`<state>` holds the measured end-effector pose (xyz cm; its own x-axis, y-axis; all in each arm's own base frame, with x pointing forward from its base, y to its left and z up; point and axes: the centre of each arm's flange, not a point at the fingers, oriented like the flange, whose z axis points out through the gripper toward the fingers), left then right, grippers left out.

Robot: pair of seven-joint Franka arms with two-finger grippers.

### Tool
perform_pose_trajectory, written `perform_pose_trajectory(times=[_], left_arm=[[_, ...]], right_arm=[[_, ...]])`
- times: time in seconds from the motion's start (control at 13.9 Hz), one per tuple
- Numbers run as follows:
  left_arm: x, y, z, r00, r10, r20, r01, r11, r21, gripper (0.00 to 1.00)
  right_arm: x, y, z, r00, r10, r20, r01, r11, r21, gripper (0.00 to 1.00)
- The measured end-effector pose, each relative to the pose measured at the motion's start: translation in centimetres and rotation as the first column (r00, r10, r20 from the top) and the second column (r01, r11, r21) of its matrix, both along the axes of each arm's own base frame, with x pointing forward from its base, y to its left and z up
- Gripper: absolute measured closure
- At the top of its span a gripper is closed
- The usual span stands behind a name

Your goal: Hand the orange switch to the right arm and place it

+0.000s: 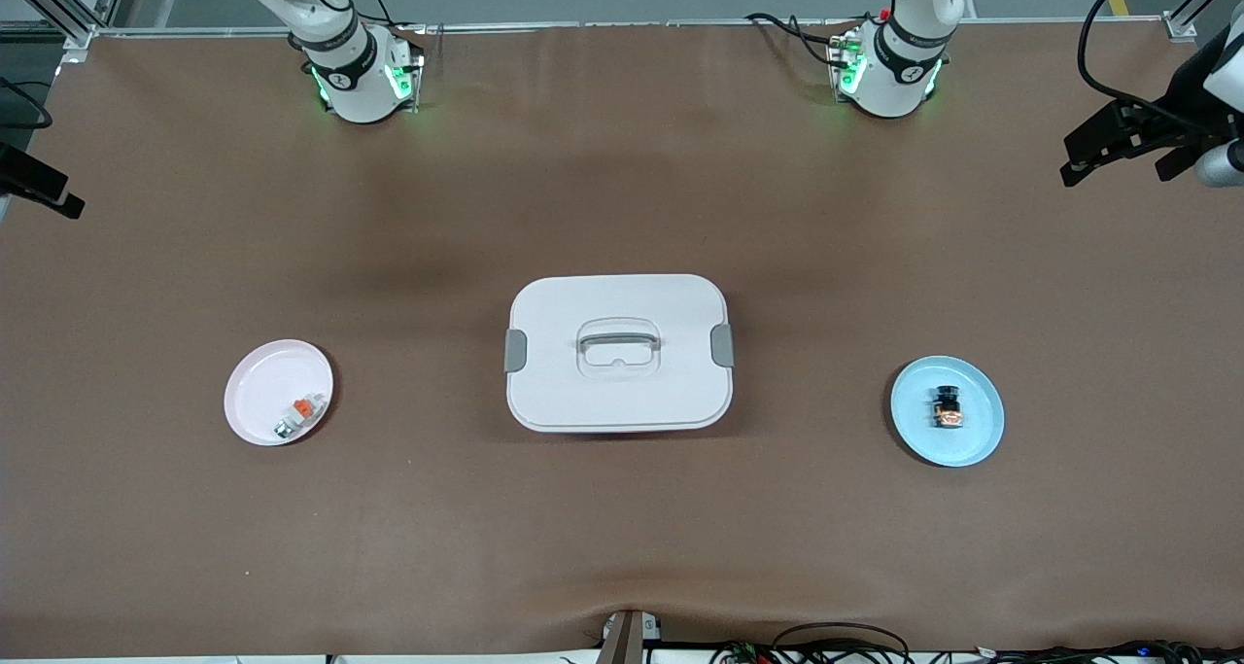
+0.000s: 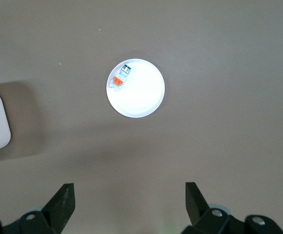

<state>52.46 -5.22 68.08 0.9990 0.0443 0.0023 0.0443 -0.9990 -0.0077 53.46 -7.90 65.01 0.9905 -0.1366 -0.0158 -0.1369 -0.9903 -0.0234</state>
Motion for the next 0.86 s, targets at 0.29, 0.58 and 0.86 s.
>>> perform_pose_trajectory(times=[0.29,0.58,0.86], left_arm=[[-0.1,0.0,0.1,1.000,0.001,-0.001,-0.001,1.000,0.000,0.00],[0.1,0.9,-1.0,0.999,0.017,-0.038,-0.017,1.000,0.003,0.00],[1.4,1.1,-5.0,0.995,-0.025,-0.094,0.025,1.000,0.004,0.00]], right_arm=[[0.0,0.0,0.0,1.000,0.000,0.000,0.000,1.000,0.000,0.00],[0.0,0.0,0.0,1.000,0.000,0.000,0.000,1.000,0.000,0.00],[0.0,-0.1,0.0,1.000,-0.002,0.001,0.002,1.000,0.000,0.00]])
